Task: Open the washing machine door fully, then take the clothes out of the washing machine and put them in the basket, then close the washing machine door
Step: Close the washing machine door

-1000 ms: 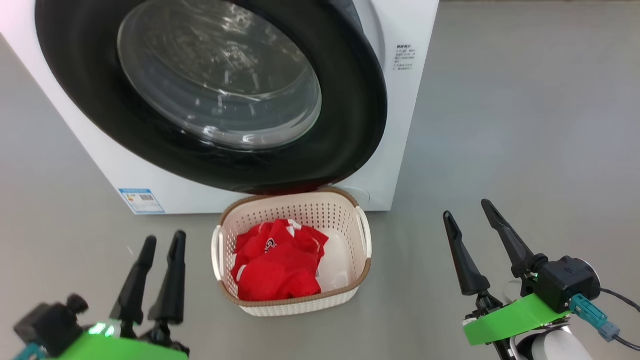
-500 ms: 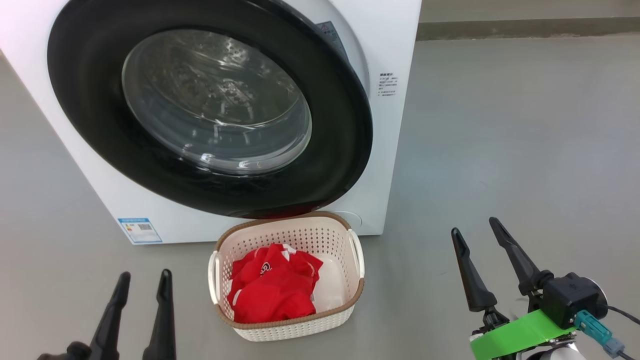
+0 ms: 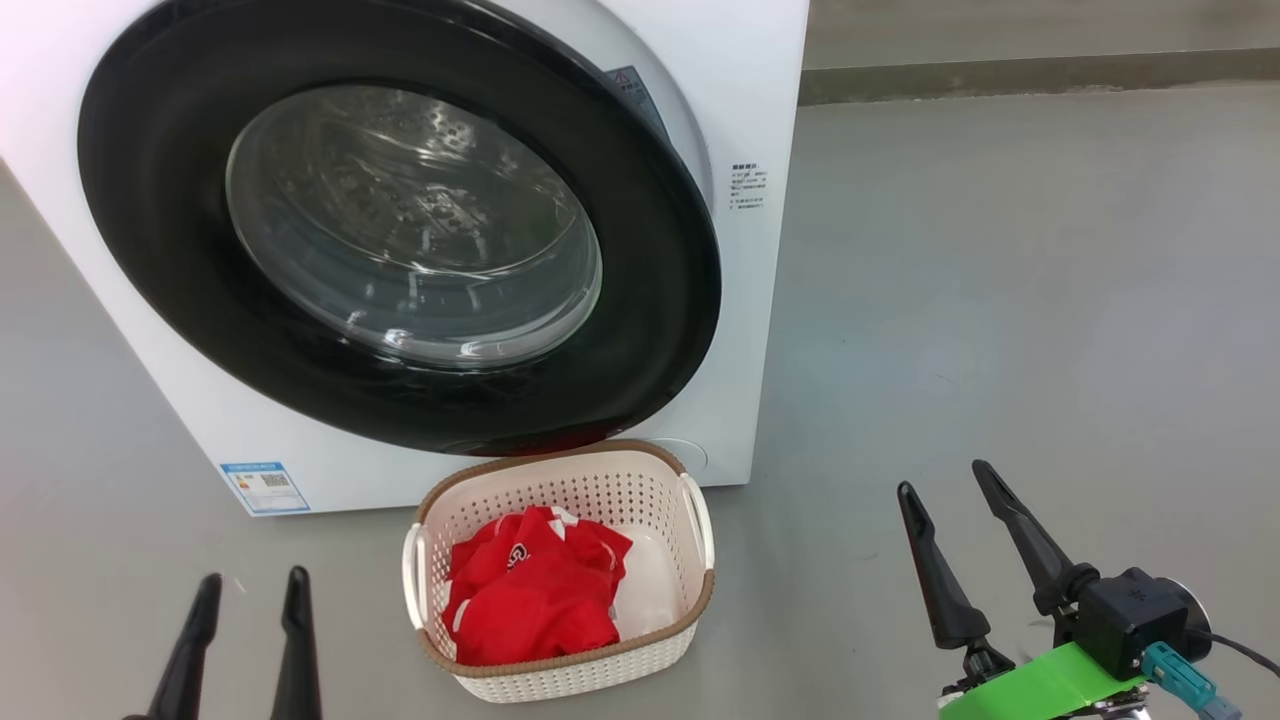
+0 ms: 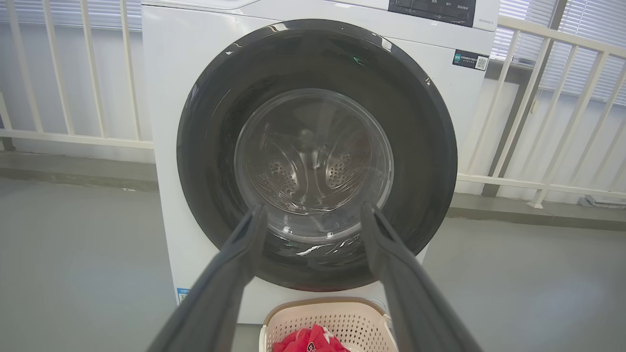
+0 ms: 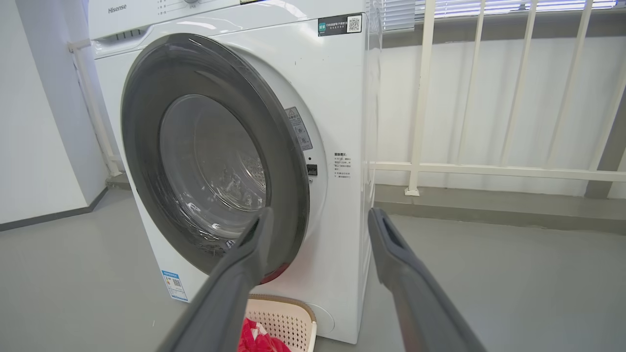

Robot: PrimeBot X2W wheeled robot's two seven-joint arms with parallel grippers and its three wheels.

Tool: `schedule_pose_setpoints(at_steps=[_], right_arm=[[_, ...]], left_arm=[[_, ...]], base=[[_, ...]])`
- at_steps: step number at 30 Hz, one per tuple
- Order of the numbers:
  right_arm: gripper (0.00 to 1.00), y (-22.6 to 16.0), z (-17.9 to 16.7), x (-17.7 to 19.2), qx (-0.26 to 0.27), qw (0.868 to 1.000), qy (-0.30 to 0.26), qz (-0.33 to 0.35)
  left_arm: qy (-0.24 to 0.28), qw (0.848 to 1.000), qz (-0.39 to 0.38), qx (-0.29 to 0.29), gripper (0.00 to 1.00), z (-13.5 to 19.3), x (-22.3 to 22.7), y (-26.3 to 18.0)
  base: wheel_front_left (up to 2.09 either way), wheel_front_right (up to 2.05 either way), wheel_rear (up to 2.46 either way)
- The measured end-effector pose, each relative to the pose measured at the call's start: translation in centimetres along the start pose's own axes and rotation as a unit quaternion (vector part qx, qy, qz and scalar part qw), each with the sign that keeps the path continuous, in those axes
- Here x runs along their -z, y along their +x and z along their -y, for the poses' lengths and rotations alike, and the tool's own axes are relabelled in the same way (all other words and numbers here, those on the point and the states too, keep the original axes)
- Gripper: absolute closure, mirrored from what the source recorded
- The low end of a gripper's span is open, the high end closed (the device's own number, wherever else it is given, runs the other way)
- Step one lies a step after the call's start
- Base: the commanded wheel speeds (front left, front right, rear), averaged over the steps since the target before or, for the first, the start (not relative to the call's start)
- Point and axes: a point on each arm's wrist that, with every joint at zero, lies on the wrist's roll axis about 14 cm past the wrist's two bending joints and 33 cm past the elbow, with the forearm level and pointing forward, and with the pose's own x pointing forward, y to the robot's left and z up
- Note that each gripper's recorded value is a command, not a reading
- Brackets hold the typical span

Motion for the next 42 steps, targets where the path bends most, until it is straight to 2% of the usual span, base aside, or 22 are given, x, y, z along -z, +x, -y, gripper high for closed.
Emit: schedule_pose_setpoints(at_steps=[10,11,12,13,23,35,42], right_arm=[[0.00,0.2,-0.2,0.2,-0.003,1.000,0.001,-0.002],[0.28,0.3,-0.2,0.2,-0.004,1.000,0.001,-0.003],[0.82,0.3,-0.2,0.3,-0.005,1.000,0.001,-0.004],[1.00,0.4,-0.3,0.4,-0.005,1.000,0.001,-0.005],[1.00,2.2,-1.7,2.2,-0.034,0.999,-0.011,-0.030],[1.00,9.6,-5.6,3.4,-0.108,0.993,-0.037,-0.020],[1.00,13.4,-7.0,4.7,-0.131,0.991,-0.032,-0.020]], left_arm=[[0.013,1.000,-0.008,-0.001,0.00,-0.3,0.6,-0.4],[0.011,1.000,-0.010,-0.001,0.00,-0.3,0.7,-0.6],[0.010,1.000,-0.012,-0.001,0.00,-0.3,0.9,-0.7],[0.005,1.000,-0.012,0.000,0.00,-0.1,0.9,-0.7],[-0.018,1.000,-0.015,0.000,0.00,0.2,1.2,-1.3],[-0.044,0.999,-0.014,-0.011,0.00,-0.1,2.1,1.4],[-0.046,0.999,-0.022,-0.017,0.00,-0.5,3.1,2.9]], base=[[0.00,0.00,0.00],[0.00,0.00,0.00],[0.00,0.00,0.00],[0.00,0.00,0.00],[0.00,0.00,0.00],[0.00,0.00,0.00],[0.00,0.00,0.00]])
